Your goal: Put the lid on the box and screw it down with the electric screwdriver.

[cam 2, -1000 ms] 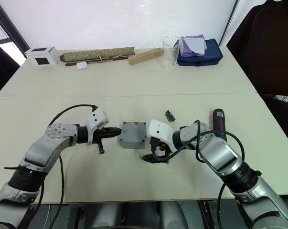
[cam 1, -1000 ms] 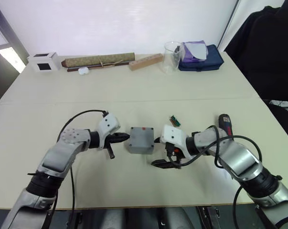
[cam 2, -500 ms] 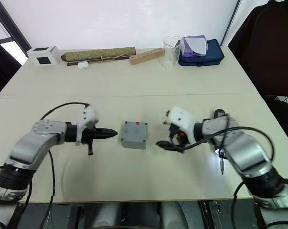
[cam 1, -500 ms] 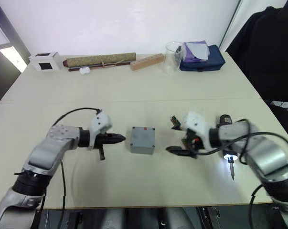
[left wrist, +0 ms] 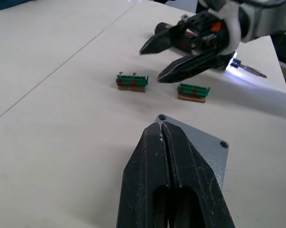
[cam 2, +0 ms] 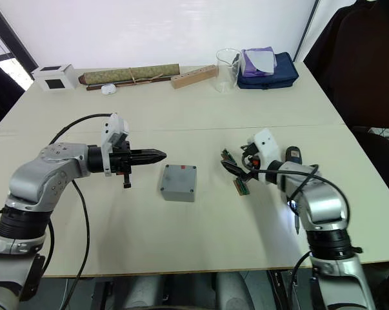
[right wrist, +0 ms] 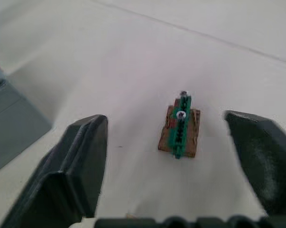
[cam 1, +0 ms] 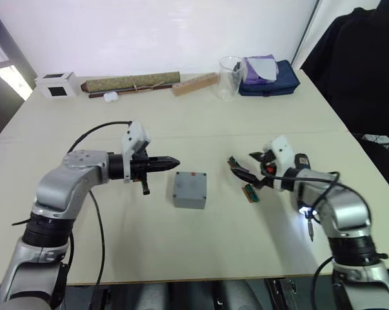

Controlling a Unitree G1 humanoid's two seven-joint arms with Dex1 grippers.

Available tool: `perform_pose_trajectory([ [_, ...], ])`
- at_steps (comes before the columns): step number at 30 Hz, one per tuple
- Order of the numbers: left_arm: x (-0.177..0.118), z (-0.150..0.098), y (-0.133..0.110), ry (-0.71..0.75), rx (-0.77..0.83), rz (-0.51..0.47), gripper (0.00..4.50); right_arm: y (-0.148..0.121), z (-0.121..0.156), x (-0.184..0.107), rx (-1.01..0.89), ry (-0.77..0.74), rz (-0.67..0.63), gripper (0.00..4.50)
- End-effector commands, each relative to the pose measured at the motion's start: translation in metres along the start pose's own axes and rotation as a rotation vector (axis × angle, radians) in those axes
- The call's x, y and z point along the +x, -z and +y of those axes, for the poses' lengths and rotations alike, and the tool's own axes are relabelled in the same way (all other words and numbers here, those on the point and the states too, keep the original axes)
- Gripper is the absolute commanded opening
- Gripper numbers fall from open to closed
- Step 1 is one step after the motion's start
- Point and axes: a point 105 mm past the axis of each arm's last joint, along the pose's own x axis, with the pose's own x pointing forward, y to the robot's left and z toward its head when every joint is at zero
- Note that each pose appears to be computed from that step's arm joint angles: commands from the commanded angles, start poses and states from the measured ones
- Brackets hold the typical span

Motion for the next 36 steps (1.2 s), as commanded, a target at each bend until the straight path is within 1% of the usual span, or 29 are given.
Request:
perform_pose_trajectory([
  [1, -0.004, -0.002, -0.007, -0.007, 0.04, -0.001, 0.0, -0.017, -0.004, 0.003, -0.079, 0.024, -0.055, 2.86],
  [17, -0.002, -0.004, -0.003, -0.019, 0.035, 0.004, 0.0, -0.01, -0.002, 0.005, -0.074, 0.022, -0.044, 2.86],
  [19, -0.001, -0.003, -0.003, -0.02, 0.037, 0.004, 0.0, -0.007, -0.003, 0.006, -0.071, 0.028, -0.033, 2.36],
  [20, -0.001, -0.003, -0.003, -0.02, 0.038, 0.004, 0.0, -0.006, -0.003, 0.006, -0.07, 0.03, -0.028, 2.22],
  [21, -0.001, -0.003, -0.003, -0.02, 0.039, 0.004, 0.0, -0.006, -0.002, 0.007, -0.068, 0.029, -0.028, 1.65],
  [22, -0.001, -0.003, -0.003, -0.02, 0.039, 0.004, 0.0, -0.006, -0.002, 0.007, -0.067, 0.028, -0.027, 1.29],
  [28, 0.0, -0.003, -0.001, -0.022, 0.041, 0.008, 0.0, -0.004, -0.003, 0.008, -0.063, 0.031, -0.021, 1.29],
  [31, 0.001, -0.002, 0.0, -0.023, 0.042, 0.01, 0.0, -0.006, -0.003, 0.008, -0.021, 0.031, -0.032, 1.29],
  [35, 0.001, -0.002, 0.001, -0.024, 0.044, 0.012, 0.0, -0.006, -0.001, 0.007, -0.01, 0.025, -0.031, 1.29],
  [36, 0.002, -0.003, 0.002, -0.022, 0.044, 0.014, 0.0, -0.005, -0.001, 0.007, -0.007, 0.028, -0.025, 1.5],
])
